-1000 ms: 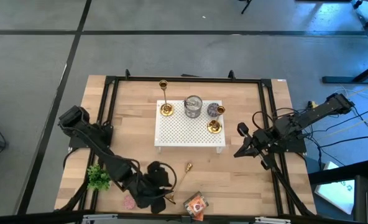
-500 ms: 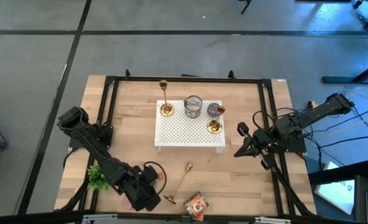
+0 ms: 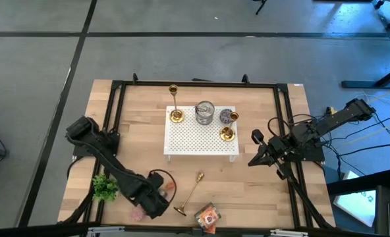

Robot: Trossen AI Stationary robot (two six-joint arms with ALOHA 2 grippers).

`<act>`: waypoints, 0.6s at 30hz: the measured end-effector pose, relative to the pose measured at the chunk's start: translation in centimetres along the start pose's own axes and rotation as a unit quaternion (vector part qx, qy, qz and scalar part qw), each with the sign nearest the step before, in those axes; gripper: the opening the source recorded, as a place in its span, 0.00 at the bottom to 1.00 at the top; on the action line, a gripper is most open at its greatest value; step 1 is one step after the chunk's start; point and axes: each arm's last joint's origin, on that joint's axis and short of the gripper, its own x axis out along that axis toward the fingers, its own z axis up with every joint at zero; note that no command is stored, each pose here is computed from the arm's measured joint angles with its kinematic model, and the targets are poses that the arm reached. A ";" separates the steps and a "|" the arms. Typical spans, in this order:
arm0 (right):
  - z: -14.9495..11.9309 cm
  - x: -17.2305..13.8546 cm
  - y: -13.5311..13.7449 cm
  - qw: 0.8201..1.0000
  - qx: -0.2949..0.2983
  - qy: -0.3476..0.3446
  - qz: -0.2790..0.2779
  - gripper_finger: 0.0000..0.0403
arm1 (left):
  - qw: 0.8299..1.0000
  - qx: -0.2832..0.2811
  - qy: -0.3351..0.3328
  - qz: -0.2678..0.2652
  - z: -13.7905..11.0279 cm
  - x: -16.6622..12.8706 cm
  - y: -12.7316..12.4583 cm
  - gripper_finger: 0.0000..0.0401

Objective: Pick & Place candle stick holders
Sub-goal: Put the left big silver scented candle on the shelf

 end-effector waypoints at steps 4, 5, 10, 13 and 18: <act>0.0 0.0 0.0 1.000 0.000 0.000 0.000 0.01 | 1.000 0.016 0.017 0.013 0.8 1.4 -0.5 0.65; 0.0 0.0 0.0 1.000 0.000 -0.001 0.000 0.01 | 0.999 0.021 0.020 0.015 1.0 1.7 -0.6 0.67; 0.0 0.0 0.0 1.000 0.000 0.000 0.000 0.01 | 0.999 0.033 0.021 0.017 1.4 2.2 -0.8 0.73; 0.0 0.0 0.0 1.000 0.000 0.000 0.000 0.01 | 0.999 0.032 0.009 0.021 1.5 2.3 -0.7 0.76; 0.0 0.0 0.0 1.000 0.000 0.000 0.000 0.01 | 0.999 0.027 0.001 0.028 1.5 2.8 -0.7 0.80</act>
